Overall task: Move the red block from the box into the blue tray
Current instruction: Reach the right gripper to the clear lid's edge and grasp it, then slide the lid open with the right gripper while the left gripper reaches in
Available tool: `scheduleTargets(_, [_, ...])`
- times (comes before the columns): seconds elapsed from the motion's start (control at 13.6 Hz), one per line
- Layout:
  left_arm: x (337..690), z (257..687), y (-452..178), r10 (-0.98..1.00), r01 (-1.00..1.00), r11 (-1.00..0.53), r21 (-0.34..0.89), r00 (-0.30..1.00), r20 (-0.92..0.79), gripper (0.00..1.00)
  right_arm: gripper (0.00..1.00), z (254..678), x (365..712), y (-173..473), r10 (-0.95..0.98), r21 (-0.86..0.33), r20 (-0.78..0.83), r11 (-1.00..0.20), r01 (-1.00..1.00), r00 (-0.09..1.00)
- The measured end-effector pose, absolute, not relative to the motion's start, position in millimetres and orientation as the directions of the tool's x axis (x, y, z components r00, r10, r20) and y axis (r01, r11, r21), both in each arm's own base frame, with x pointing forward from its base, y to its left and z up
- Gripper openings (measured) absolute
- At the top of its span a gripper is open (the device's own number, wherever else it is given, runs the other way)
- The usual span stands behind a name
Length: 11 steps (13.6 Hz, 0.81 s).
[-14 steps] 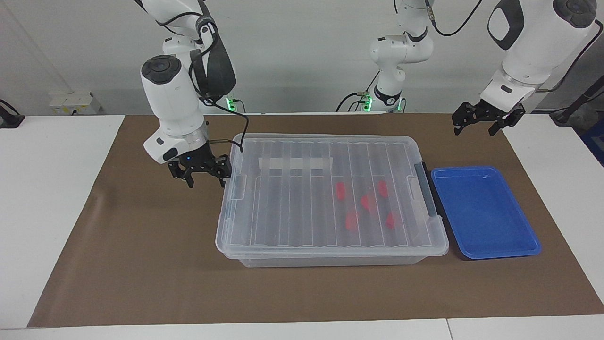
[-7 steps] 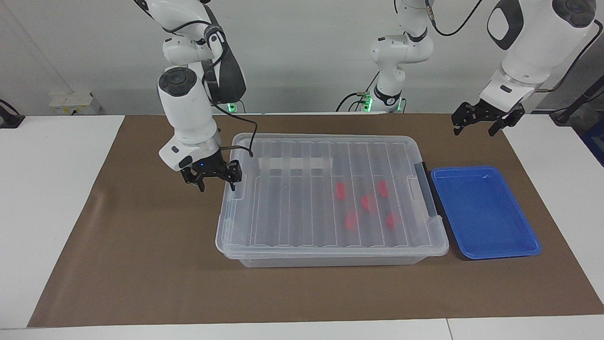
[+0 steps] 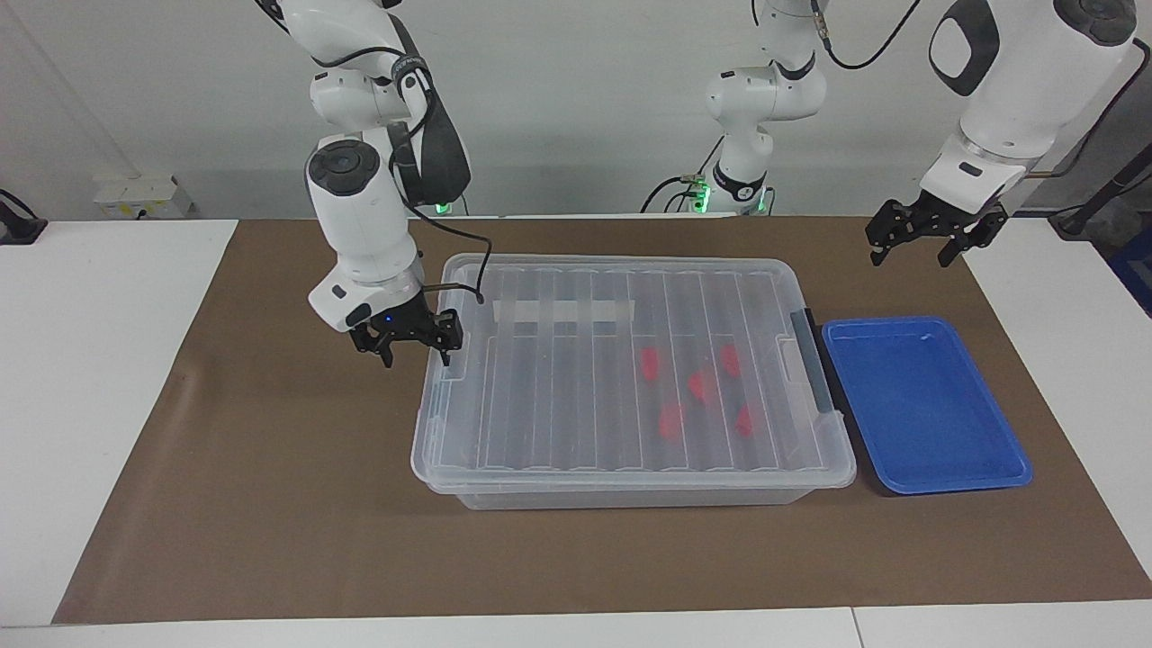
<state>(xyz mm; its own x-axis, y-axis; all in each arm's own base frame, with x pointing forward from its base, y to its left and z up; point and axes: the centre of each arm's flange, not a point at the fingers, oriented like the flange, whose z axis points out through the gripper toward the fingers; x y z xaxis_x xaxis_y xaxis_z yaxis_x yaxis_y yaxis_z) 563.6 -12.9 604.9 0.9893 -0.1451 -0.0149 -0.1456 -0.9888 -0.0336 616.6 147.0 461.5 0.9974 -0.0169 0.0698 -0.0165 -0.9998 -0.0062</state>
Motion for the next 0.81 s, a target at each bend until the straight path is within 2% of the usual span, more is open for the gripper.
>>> scheduleTargets(0.51, [564.8,605.5,-14.8,-0.141,-0.141,-0.989,-0.033,0.99,-0.004,1.0,0.9,461.9,624.1,110.6,0.014,0.001,0.07,-1.0,0.014,0.997])
scheduleTargets(0.81, [572.7,604.4,-33.8,-0.025,-0.024,-0.999,-0.021,0.997,0.074,1.0,0.9,461.8,628.2,81.6,0.079,0.009,0.066,-0.997,0.078,0.995])
